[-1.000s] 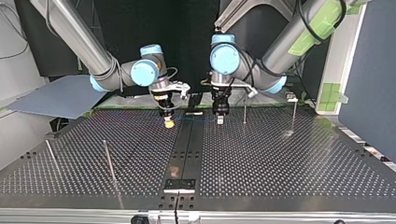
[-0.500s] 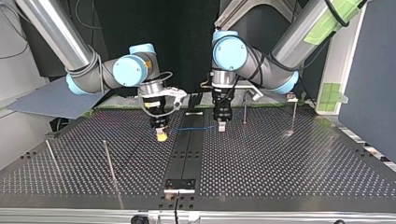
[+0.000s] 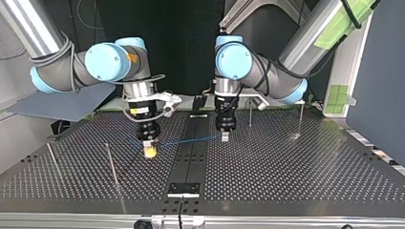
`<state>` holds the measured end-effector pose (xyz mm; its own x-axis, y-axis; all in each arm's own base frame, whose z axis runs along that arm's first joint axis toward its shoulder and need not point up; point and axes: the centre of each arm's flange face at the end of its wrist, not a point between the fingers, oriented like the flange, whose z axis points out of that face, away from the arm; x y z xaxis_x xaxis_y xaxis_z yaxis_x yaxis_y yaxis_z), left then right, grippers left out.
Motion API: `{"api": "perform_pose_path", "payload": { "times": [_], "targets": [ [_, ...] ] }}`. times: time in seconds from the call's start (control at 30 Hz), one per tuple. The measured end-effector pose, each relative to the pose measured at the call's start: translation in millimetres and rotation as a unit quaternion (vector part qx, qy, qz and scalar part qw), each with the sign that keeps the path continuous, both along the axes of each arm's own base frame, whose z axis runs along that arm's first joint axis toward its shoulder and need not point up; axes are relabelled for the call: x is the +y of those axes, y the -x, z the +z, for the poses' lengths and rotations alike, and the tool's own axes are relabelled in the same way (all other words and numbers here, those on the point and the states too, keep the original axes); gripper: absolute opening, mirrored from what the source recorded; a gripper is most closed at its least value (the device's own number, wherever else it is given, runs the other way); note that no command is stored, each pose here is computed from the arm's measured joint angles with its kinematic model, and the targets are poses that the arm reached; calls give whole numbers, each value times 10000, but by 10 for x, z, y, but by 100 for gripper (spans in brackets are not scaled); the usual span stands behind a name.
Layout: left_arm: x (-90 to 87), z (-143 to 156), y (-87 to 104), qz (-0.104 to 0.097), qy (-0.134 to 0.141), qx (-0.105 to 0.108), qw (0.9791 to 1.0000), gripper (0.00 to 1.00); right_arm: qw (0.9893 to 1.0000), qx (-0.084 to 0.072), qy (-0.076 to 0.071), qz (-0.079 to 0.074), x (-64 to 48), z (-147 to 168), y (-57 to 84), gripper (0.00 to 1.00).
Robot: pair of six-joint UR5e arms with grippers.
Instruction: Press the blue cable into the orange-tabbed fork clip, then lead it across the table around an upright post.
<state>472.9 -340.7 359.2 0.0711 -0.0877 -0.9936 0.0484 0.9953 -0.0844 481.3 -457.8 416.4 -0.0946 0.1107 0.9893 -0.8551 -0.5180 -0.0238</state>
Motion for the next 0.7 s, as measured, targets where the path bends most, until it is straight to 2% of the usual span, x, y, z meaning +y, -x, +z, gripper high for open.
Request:
{"api": "perform_pose_path", "payload": {
  "times": [0.3, 0.53, 0.7],
  "targets": [
    [-82, 230, -33, -64, -38, -46, 10000, 0, 9994, -176, 266, -112, 97, 477, 210, 0],
    [-200, 473, -65, -367, 55, -98, 9993, 0, 9991, -108, 255, -328, 16, 513, 355, 0],
    [-289, 685, -94, -652, 172, -187, 9975, 0, 9986, -62, 222, -481, -81, 506, 476, 0]
  ]
}}
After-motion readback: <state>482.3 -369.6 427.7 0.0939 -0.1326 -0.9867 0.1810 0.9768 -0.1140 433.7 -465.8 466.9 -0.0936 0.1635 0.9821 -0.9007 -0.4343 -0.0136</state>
